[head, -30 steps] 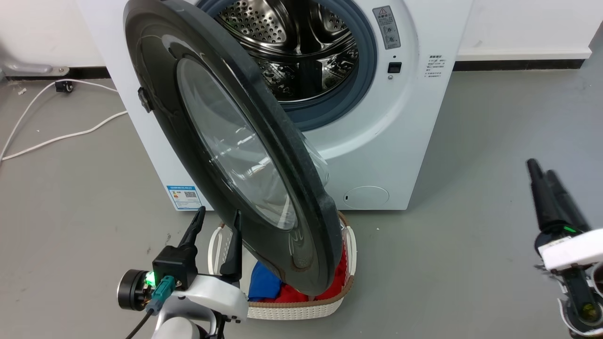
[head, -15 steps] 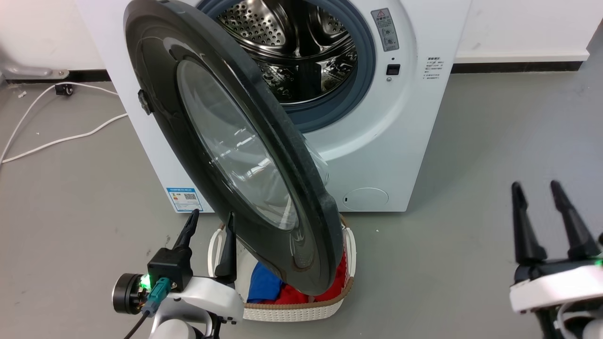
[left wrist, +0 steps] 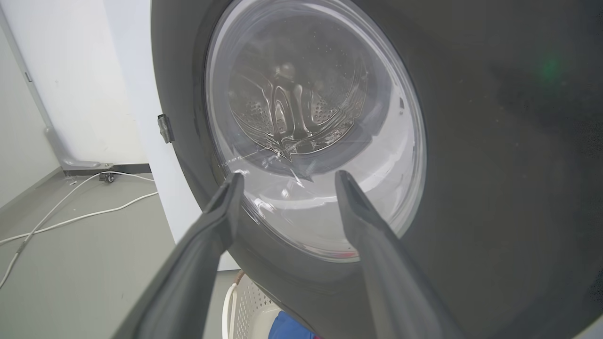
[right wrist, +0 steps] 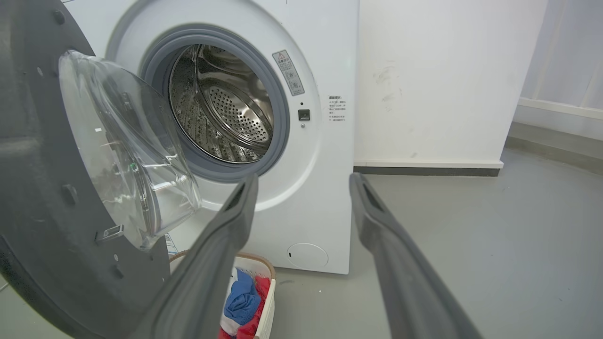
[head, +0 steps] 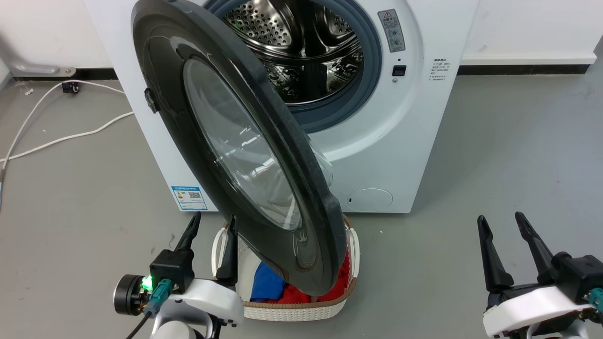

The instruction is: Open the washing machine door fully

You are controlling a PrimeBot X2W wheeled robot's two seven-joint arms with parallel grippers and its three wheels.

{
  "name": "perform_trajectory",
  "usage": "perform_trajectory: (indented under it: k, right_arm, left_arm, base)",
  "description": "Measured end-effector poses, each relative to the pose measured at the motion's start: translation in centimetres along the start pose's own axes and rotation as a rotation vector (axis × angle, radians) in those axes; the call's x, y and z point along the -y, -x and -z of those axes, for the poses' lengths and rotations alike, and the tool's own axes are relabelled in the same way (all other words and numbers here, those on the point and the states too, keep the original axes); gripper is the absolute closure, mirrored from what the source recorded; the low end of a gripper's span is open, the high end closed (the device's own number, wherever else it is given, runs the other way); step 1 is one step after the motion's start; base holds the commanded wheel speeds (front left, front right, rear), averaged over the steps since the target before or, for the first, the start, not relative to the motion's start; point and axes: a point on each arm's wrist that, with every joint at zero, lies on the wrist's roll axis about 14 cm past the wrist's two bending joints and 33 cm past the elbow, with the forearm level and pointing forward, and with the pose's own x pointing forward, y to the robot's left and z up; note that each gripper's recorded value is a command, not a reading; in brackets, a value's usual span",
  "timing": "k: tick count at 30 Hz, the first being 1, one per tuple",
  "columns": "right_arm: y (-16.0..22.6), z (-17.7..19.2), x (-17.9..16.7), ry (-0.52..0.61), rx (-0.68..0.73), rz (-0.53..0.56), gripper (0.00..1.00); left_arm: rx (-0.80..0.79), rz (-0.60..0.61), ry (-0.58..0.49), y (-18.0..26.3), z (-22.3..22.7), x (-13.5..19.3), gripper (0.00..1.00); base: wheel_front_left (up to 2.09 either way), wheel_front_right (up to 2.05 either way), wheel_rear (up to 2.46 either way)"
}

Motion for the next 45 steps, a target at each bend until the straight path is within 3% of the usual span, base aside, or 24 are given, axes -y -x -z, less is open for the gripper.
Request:
perform_trajectory:
  k: [18,19,20,21,34,38,45]
  right_arm:
    - [0.0,0.8,0.8,0.022,-0.022,0.020,0.00]
    - [0.0,0.8,0.8,0.022,-0.023,0.020,0.00]
    - [0.0,0.9,0.8,0.021,-0.025,0.020,0.00]
    - [0.0,0.9,0.8,0.022,-0.026,0.020,0.00]
    - [-0.2,1.2,0.7,0.028,-0.027,0.016,0.00]
    - [-0.2,1.3,0.7,0.026,-0.030,0.015,0.00]
    - [-0.3,1.4,0.5,0.023,-0.030,0.010,0.00]
  left_arm:
    - [-0.003,0.007,-0.015,-0.1,0.1,0.1,0.00]
    - [-0.003,0.007,-0.016,-0.1,0.1,0.1,0.33]
    - [-0.004,0.007,-0.016,-0.1,0.1,0.1,0.92]
    - [-0.004,0.007,-0.017,-0.1,0.2,0.1,1.00]
    - [0.038,-0.010,-0.015,-0.6,-1.3,-0.5,1.00]
    - [0.138,-0.019,-0.020,-1.3,-4.5,-0.7,1.00]
    - [0.429,0.018,-0.039,-1.7,-14.3,0.7,1.00]
  base:
    - [0.00,0.00,0.00]
    - [0.00,0.00,0.00]
    - [0.00,0.00,0.00]
    - [0.00,0.00,0.00]
    - [0.00,0.00,0.00]
    - [0.00,0.00,0.00]
    - [0.00,0.00,0.00]
